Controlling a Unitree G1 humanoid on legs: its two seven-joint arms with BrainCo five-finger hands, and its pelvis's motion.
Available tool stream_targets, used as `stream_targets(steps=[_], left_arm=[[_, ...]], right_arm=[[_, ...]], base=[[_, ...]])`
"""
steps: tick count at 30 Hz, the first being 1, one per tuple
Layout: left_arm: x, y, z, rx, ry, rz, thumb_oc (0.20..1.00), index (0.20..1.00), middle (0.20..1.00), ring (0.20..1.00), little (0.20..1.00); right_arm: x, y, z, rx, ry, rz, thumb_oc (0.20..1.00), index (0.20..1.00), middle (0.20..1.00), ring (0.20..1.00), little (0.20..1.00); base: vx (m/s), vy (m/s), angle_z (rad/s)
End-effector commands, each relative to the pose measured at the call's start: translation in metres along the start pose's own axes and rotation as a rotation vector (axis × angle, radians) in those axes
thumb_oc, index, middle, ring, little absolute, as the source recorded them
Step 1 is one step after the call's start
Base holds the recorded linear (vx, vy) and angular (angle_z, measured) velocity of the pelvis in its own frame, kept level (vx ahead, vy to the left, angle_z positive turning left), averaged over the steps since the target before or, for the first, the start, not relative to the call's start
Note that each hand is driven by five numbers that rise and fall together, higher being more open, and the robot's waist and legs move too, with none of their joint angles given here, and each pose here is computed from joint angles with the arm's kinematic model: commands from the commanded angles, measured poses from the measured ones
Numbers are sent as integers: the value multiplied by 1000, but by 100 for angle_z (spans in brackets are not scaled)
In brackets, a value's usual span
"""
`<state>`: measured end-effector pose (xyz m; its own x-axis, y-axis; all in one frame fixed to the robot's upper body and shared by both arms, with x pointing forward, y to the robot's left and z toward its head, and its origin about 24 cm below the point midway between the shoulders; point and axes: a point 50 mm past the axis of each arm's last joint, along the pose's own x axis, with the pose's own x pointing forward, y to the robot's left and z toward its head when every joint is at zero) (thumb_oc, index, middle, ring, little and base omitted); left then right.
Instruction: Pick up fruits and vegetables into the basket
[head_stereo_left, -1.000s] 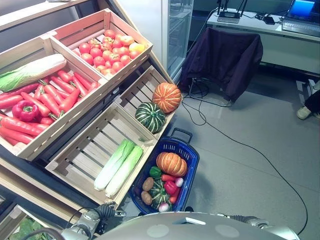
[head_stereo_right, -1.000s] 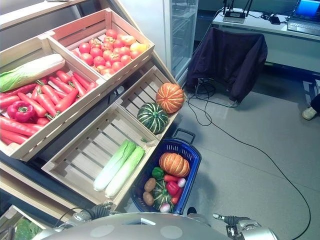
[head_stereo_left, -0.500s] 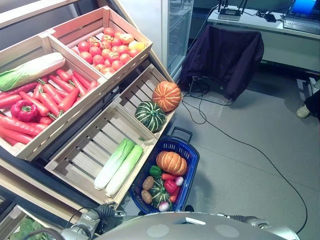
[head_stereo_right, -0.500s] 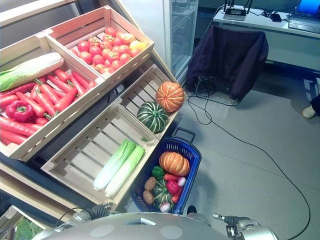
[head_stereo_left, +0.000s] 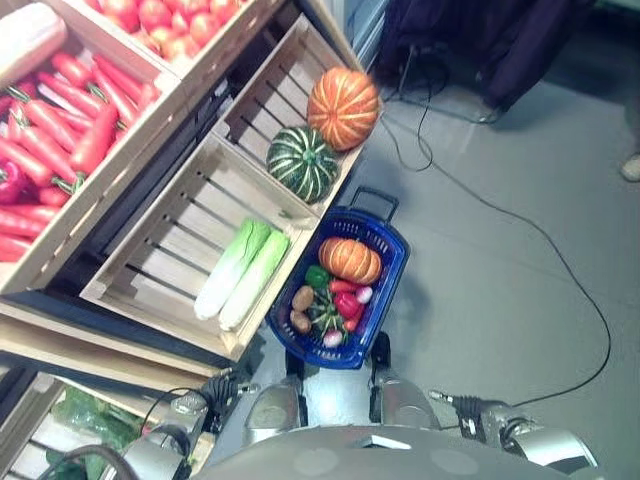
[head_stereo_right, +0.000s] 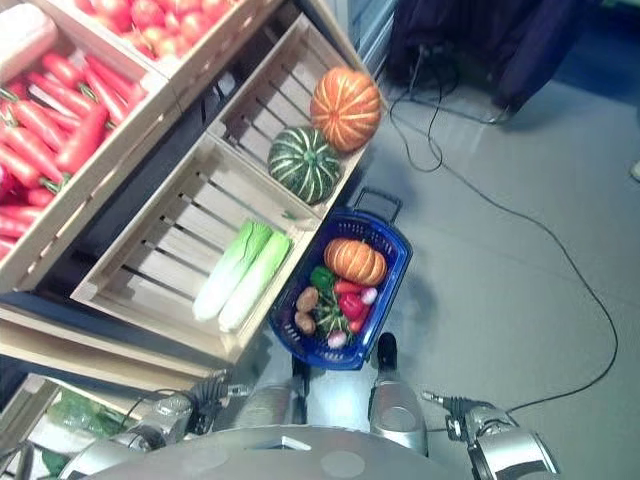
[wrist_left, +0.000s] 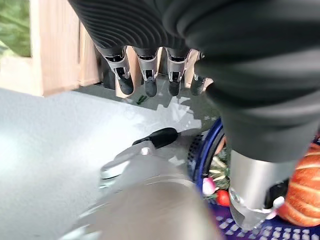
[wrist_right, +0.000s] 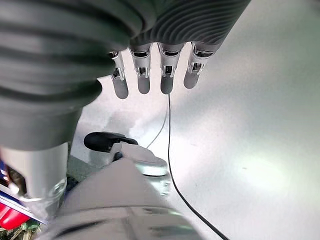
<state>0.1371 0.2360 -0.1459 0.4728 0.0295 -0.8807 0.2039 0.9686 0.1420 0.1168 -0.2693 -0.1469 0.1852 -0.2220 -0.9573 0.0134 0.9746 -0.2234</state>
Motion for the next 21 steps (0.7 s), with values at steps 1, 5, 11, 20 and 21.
stream_targets(steps=[1, 5, 11, 20, 21], left_arm=[[3, 10, 28, -49, -98, 43, 1000, 1000, 1000, 1000, 1000], [2, 19, 58, -93, -223, 52, 1000, 1000, 1000, 1000, 1000], [-9, 32, 122, -152, -516, 39, 1000, 1000, 1000, 1000, 1000], [-59, 56, 223, -197, -994, 147, 1000, 1000, 1000, 1000, 1000], [-66, 59, 231, -195, -1043, 169, 1000, 1000, 1000, 1000, 1000]], right_arm=[[-3, -4, 22, 1, -47, -22, 1000, 1000, 1000, 1000, 1000], [-7, -11, 45, 10, -107, -38, 1000, 1000, 1000, 1000, 1000], [-15, -19, 73, 72, -198, -47, 1000, 1000, 1000, 1000, 1000], [-24, -32, 99, 146, -284, -76, 1000, 1000, 1000, 1000, 1000], [-25, -34, 101, 156, -292, -79, 1000, 1000, 1000, 1000, 1000]], base=[[-42, -7, 0], [-66, 1, 0], [-46, 12, 2], [-94, -18, 5], [-106, -51, 12]])
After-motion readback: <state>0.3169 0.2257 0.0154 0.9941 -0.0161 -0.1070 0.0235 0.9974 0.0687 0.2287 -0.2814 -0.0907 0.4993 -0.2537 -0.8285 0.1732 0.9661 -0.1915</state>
